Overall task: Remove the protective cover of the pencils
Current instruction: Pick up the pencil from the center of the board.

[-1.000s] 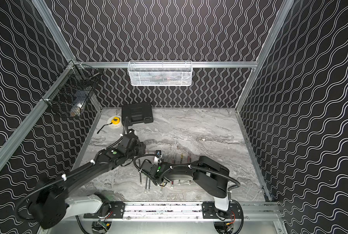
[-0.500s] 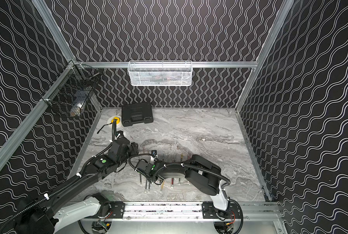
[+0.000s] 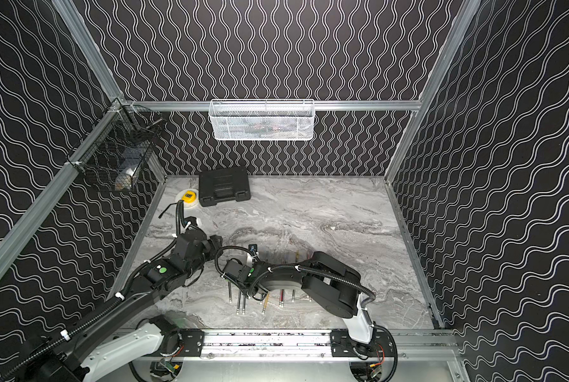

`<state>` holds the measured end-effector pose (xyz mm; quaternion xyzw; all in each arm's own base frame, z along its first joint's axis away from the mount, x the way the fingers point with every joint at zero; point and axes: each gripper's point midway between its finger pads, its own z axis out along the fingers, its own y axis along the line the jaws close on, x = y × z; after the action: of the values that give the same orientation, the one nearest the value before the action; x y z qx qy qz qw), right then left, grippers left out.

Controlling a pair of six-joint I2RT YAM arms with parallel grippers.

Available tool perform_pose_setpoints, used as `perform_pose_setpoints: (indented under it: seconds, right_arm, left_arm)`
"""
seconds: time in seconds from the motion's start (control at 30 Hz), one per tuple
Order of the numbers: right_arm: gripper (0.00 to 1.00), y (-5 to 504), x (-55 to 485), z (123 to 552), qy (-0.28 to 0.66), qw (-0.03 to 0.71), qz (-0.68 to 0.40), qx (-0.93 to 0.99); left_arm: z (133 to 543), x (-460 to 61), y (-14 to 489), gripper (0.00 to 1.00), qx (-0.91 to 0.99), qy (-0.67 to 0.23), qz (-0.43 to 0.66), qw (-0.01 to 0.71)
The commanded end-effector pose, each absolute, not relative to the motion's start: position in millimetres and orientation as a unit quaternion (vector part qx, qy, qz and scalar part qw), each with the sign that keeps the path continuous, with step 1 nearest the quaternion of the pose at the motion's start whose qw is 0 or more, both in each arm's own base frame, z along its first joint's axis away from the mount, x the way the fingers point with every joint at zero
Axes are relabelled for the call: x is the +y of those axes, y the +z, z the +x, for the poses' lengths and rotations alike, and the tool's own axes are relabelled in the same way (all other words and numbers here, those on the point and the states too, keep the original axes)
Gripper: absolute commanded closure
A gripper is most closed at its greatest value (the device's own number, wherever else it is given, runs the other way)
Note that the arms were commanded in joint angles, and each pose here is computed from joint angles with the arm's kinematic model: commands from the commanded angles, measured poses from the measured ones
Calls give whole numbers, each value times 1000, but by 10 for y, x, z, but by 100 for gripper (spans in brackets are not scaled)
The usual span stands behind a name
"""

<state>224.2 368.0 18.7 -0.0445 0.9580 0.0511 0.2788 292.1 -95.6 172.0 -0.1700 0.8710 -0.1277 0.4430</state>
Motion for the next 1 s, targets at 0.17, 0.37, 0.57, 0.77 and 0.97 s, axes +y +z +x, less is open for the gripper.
perform_pose_setpoints:
  seconds: [0.17,0.37,0.57,0.77,0.97]
  right_arm:
    - [100,432,3585,2160,88,289,-36,953]
    - [100,632,3585,2034,119,314,-54,940]
    - [100,856,3554,1971,170,345,-46,922]
    - [100,1149,3520,1831,247,381,-60,889]
    - [100,1360,3479,1738,309,413,-72,854]
  left_arm:
    - [2901,-984,1868,39,846,-169,-176,474]
    - [2824,-968,1987,37,824,-200,-176,500]
    - [2837,-1212,2058,28,819,-251,-127,500]
    - [2889,-1769,2048,30,811,-359,-52,458]
    - [2830,-2022,2092,26,791,-427,-17,437]
